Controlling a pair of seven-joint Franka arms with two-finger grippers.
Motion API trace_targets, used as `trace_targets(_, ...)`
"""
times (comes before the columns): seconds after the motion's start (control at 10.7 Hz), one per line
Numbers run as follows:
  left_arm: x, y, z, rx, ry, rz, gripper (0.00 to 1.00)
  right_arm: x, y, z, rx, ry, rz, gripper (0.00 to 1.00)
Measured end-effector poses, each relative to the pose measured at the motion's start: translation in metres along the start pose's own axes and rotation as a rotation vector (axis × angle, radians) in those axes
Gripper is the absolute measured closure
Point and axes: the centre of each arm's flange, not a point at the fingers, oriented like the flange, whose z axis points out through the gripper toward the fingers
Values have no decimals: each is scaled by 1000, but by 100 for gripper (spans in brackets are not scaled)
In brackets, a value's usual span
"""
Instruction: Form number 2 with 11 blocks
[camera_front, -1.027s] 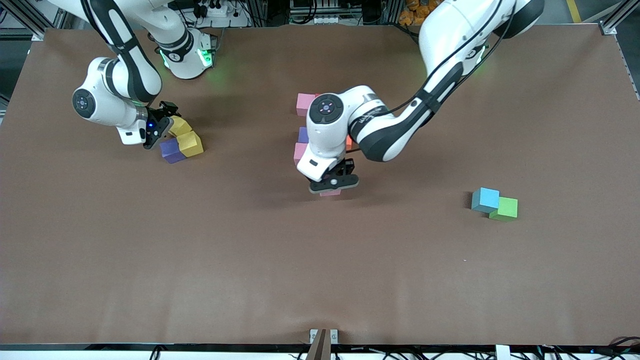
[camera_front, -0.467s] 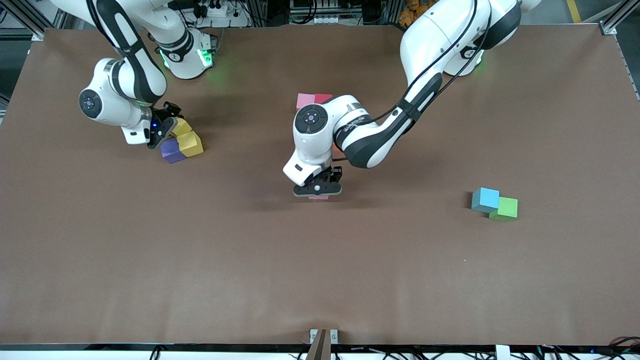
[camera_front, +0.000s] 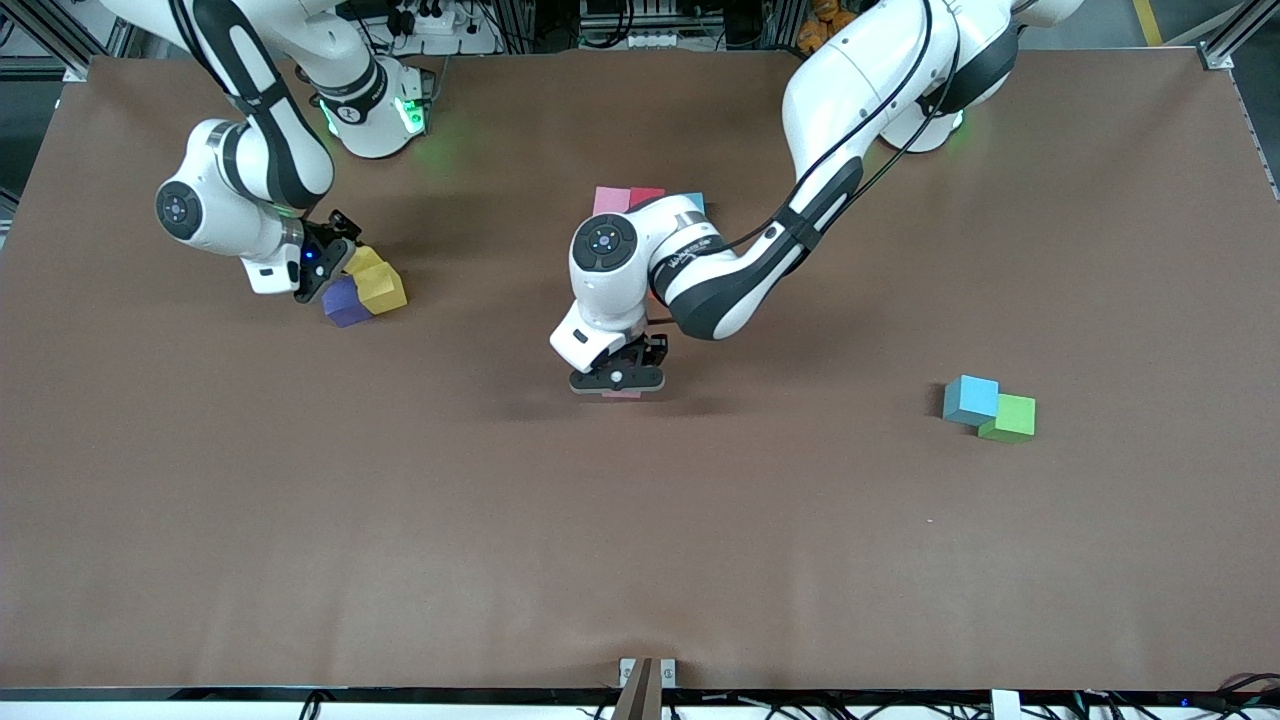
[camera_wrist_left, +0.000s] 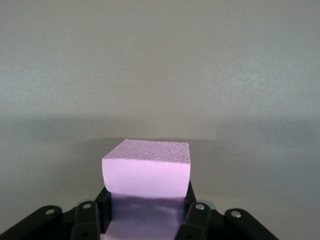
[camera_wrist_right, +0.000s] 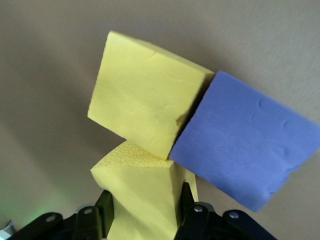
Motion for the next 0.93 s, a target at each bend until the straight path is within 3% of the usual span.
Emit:
trace_targets(0.47,-10,14,14,2,-3,16,44,32,18,-64,19,20,-22,45)
trace_targets(0.93,-17,21,16,-14,-27,12,44,62,38,-137,-66,93,62,45)
